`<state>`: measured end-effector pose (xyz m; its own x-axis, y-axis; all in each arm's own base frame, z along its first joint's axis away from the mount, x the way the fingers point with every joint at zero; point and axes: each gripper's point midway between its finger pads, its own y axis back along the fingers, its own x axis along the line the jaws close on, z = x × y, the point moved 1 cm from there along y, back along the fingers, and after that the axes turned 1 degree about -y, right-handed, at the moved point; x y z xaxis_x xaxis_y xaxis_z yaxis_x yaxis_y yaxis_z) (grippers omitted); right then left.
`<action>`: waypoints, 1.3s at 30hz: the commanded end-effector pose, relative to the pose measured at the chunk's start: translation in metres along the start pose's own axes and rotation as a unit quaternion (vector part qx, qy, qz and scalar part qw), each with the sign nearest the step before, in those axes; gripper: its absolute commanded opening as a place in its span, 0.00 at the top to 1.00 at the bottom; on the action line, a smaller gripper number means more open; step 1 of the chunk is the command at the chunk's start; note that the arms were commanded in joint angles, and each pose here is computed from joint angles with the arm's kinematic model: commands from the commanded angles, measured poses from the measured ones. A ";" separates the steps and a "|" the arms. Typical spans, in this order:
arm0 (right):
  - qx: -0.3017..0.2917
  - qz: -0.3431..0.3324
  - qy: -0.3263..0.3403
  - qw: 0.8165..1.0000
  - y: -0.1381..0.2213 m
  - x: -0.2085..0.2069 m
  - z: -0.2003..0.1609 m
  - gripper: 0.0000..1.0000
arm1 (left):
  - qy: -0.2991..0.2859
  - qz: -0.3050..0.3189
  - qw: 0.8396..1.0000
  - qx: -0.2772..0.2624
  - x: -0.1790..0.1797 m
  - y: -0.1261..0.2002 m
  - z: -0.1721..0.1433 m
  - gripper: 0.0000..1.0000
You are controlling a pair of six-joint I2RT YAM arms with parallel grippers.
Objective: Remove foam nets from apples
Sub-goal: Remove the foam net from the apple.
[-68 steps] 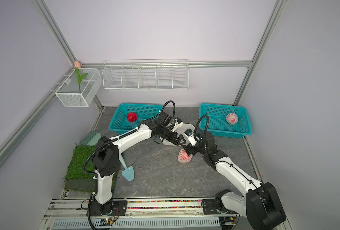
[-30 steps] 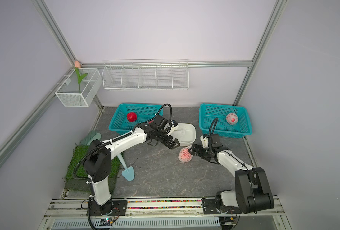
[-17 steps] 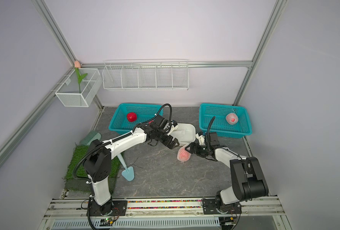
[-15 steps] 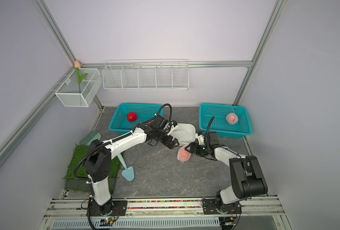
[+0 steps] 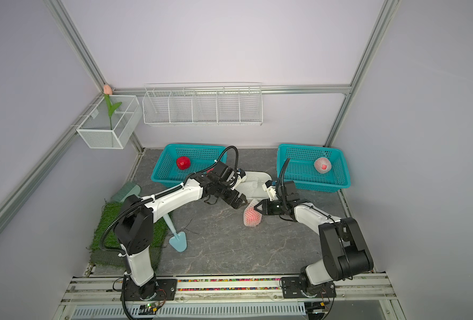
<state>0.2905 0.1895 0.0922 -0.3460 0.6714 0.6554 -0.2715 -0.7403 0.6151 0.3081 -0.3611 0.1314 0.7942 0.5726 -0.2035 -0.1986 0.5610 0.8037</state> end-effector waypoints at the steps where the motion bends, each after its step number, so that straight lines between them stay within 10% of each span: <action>1: 0.006 -0.022 0.047 0.999 0.004 0.006 -0.008 0.85 | -0.022 -0.008 0.999 -0.023 -0.007 0.013 0.005 0.01; 14: -0.111 -0.065 0.244 0.961 0.038 0.037 0.005 0.93 | -0.050 -0.074 0.994 -0.060 -0.028 0.009 0.013 0.01; 39: -0.129 -0.041 0.347 0.928 0.002 0.043 -0.015 0.90 | -0.172 -0.134 0.975 -0.035 -0.037 -0.027 -0.017 0.02</action>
<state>0.2596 0.2141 0.1113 -0.7678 0.6194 0.1636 -0.4785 -0.7243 0.4964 0.2818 -0.3831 0.1223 0.9551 0.2364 -0.1785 -0.0405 0.7013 0.7117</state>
